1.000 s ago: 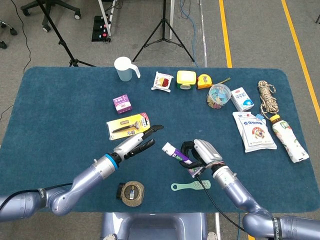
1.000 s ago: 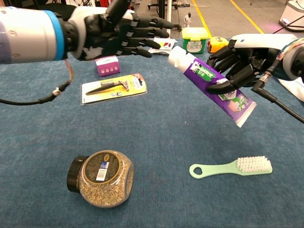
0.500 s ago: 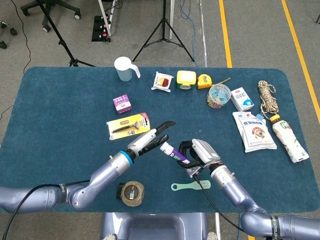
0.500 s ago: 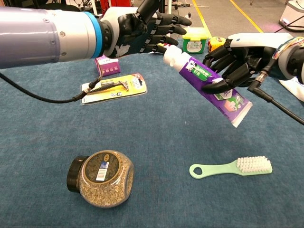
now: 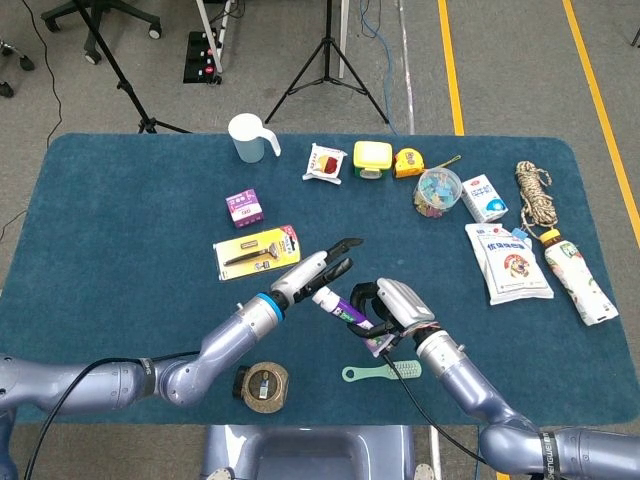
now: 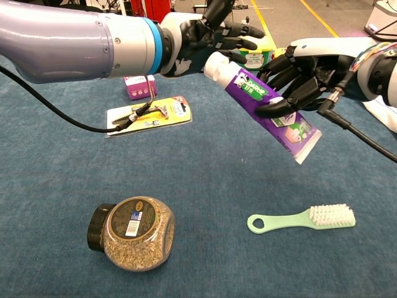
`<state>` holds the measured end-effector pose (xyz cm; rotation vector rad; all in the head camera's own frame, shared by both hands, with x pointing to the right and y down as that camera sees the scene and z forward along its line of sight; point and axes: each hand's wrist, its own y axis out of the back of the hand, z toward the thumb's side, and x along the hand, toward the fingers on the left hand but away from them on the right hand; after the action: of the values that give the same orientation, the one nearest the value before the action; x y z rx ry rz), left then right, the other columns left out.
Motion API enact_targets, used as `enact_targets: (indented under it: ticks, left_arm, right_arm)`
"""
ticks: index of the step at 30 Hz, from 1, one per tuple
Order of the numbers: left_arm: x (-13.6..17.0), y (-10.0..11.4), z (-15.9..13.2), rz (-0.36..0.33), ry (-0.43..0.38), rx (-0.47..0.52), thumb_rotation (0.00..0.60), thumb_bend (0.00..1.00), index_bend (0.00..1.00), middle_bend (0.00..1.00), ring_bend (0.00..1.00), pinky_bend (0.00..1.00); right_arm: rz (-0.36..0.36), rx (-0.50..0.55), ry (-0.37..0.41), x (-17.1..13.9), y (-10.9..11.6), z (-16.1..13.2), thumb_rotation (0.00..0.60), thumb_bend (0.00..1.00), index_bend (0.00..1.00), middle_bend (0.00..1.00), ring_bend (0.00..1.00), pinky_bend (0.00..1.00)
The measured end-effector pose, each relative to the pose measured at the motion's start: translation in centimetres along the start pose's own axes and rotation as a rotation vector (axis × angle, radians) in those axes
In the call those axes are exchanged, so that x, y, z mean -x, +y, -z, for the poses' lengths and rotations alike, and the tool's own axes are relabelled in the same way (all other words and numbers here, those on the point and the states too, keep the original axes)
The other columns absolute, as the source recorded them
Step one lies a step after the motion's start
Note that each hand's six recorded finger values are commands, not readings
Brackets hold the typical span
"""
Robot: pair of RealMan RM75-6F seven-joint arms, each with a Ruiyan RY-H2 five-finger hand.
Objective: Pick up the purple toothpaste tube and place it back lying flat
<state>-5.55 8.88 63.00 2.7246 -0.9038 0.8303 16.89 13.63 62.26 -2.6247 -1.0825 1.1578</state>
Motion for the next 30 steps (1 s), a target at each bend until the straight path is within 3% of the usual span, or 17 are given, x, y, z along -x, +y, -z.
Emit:
enact_targets:
  ticks: [30]
  left_arm:
    - [-0.7,-1.4,-1.1,0.0,-0.031,0.038,0.0,0.0,0.0,0.0,0.0,0.0]
  right_arm:
    - [0.032,0.061,-0.018,0.8,0.7,-0.8,0.6,1.0,0.76,0.84,0.92,0.99]
